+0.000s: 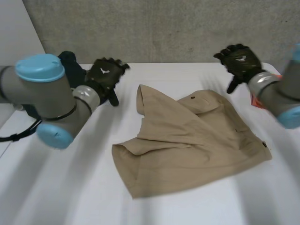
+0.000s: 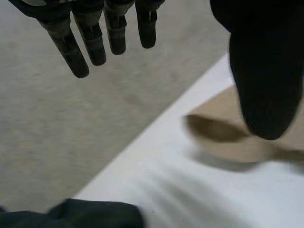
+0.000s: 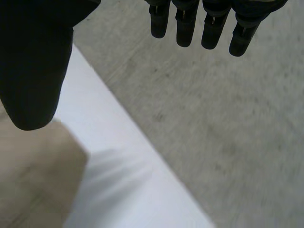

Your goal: Fold the laundry.

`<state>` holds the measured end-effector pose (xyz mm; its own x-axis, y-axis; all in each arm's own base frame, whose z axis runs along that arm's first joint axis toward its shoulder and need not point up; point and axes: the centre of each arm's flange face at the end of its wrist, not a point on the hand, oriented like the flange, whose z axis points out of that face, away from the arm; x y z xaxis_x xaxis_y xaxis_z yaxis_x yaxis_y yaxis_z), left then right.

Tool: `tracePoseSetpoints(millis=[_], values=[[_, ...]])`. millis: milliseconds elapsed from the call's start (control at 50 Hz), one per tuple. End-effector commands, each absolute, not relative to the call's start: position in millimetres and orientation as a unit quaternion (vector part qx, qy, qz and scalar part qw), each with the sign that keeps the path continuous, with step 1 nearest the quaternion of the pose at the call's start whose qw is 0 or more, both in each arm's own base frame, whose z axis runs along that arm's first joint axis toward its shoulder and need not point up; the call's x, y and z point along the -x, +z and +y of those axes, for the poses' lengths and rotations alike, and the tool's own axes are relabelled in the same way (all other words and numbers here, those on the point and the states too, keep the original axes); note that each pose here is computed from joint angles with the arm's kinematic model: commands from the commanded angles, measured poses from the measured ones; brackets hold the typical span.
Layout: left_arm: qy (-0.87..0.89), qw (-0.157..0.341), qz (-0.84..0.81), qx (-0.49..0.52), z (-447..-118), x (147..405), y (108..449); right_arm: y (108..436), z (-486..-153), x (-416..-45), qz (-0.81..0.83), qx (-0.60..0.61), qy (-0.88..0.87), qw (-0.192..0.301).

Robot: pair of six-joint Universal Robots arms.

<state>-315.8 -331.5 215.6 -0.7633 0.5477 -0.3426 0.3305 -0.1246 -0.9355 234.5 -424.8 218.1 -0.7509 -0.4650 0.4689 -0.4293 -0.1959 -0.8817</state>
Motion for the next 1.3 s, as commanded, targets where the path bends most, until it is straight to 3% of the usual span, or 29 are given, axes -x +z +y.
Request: tracePoseSetpoints(millis=[20,40,140,320,560,740,1300], values=[[0.576,0.130,-0.707,0.390,-226,305,229,253,-362,-181,0.713,0.357,-0.602,0.032],[0.544,0.144,-0.721,0.405,-203,303,226,251,-350,-170,0.733,0.364,-0.574,0.031],[0.452,0.180,-0.751,0.447,-145,297,211,240,-315,-148,0.779,0.401,-0.479,0.044],[0.399,0.204,-0.764,0.464,-107,297,192,206,-276,-127,0.806,0.449,-0.373,0.094],[0.439,0.143,-0.778,0.426,-143,307,163,170,-273,-133,0.789,0.468,-0.388,0.088],[0.449,0.094,-0.791,0.405,-168,309,149,155,-295,-161,0.750,0.477,-0.457,0.051],[0.526,0.069,-0.749,0.397,-216,338,133,140,-338,-191,0.689,0.483,-0.541,-0.002]])
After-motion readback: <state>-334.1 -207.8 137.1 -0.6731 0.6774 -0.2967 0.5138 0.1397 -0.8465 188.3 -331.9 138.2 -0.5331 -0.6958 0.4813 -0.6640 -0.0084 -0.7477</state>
